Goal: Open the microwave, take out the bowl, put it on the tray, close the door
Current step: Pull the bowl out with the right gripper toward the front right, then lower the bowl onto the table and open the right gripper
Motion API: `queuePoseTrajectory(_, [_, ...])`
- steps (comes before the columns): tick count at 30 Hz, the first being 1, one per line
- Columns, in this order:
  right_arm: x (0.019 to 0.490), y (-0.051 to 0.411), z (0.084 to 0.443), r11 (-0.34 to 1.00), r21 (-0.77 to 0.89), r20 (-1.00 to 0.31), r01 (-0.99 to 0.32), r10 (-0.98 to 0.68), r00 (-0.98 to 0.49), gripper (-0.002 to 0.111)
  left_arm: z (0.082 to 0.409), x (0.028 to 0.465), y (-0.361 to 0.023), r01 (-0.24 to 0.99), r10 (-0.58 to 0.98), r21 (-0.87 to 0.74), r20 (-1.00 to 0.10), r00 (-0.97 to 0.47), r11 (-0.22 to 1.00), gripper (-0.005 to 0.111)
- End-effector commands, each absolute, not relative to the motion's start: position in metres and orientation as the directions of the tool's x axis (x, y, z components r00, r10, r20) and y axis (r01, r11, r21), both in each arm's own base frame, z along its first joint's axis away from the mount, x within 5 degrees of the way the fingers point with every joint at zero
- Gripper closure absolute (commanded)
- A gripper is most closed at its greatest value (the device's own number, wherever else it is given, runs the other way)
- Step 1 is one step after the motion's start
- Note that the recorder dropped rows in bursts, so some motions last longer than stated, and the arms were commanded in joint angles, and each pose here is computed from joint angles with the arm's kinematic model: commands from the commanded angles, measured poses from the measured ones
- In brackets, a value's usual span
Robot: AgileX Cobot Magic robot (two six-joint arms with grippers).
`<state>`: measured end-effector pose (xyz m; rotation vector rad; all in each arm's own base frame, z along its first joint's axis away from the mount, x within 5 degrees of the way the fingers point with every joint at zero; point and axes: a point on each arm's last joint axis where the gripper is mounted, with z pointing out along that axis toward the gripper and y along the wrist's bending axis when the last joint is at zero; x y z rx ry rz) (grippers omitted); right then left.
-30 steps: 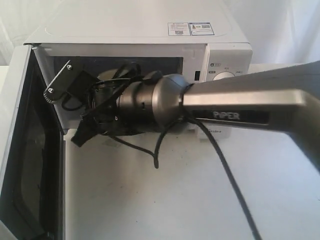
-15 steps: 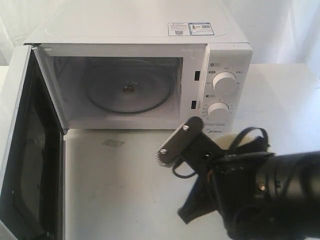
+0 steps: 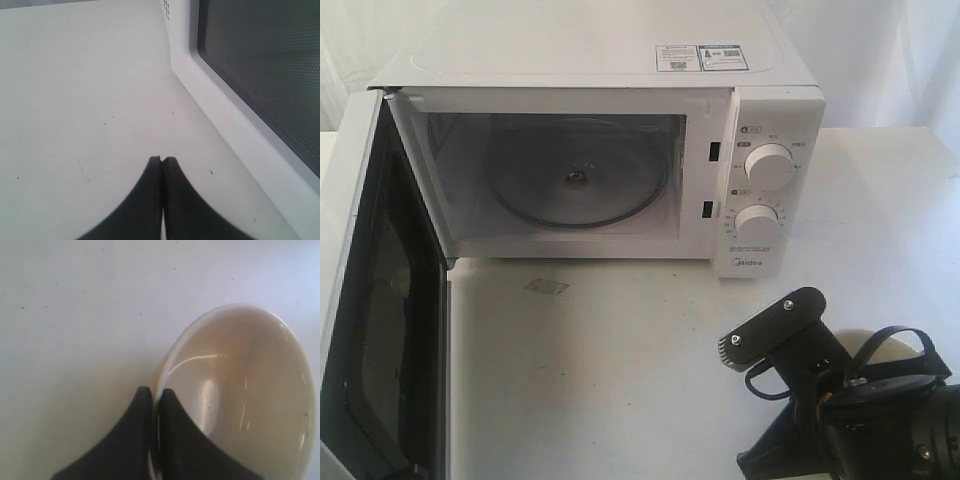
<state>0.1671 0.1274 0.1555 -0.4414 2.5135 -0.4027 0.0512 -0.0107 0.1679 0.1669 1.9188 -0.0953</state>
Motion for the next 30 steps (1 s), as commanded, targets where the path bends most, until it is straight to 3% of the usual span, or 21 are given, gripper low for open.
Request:
queuePoseTrajectory(1, [0.168, 0.118, 0.158, 0.891, -0.423, -0.469, -0.163, -0.370, -0.802, 0.108, 0.167, 0.051, -0.011, 0.163, 0.062, 0.006, -0.938, -0.341, 0.987, 0.107])
queuePoseTrajectory(3, [0.168, 0.116, 0.159, 0.899, -0.421, -0.482, -0.122, -0.336, -0.809, 0.108, 0.167, 0.051, -0.011, 0.163, 0.062, 0.006, -0.938, -0.341, 0.987, 0.107])
queuePoseTrajectory(9, [0.169, 0.125, 0.157, 0.919, -0.352, -0.498, -0.178, -0.345, -0.796, 0.081, 0.167, 0.051, -0.011, 0.163, 0.062, 0.006, -0.938, -0.341, 0.987, 0.107])
queuePoseTrajectory(15, [0.183, 0.143, 0.208, 0.959, -0.232, -0.650, -0.160, -0.275, -0.708, 0.083, 0.167, 0.051, -0.011, 0.163, 0.062, 0.006, -0.938, -0.341, 0.987, 0.107])
queuePoseTrajectory(19, [0.183, 0.146, 0.246, 0.957, -0.174, -0.747, -0.234, -0.283, -0.602, 0.108, 0.167, 0.051, -0.011, 0.163, 0.062, 0.006, -0.938, -0.341, 0.987, 0.107])
queuePoseTrajectory(25, [0.175, 0.139, 0.285, 0.940, -0.134, -0.861, -0.313, -0.267, -0.433, 0.108, 0.167, 0.051, -0.011, 0.163, 0.062, 0.006, -0.938, -0.341, 0.987, 0.107])
queuePoseTrajectory(30, [0.161, 0.109, 0.301, 0.971, -0.138, -0.896, -0.195, -0.206, -0.393, 0.108, 0.167, 0.051, -0.011, 0.163, 0.062, 0.006, -0.938, -0.341, 0.987, 0.107])
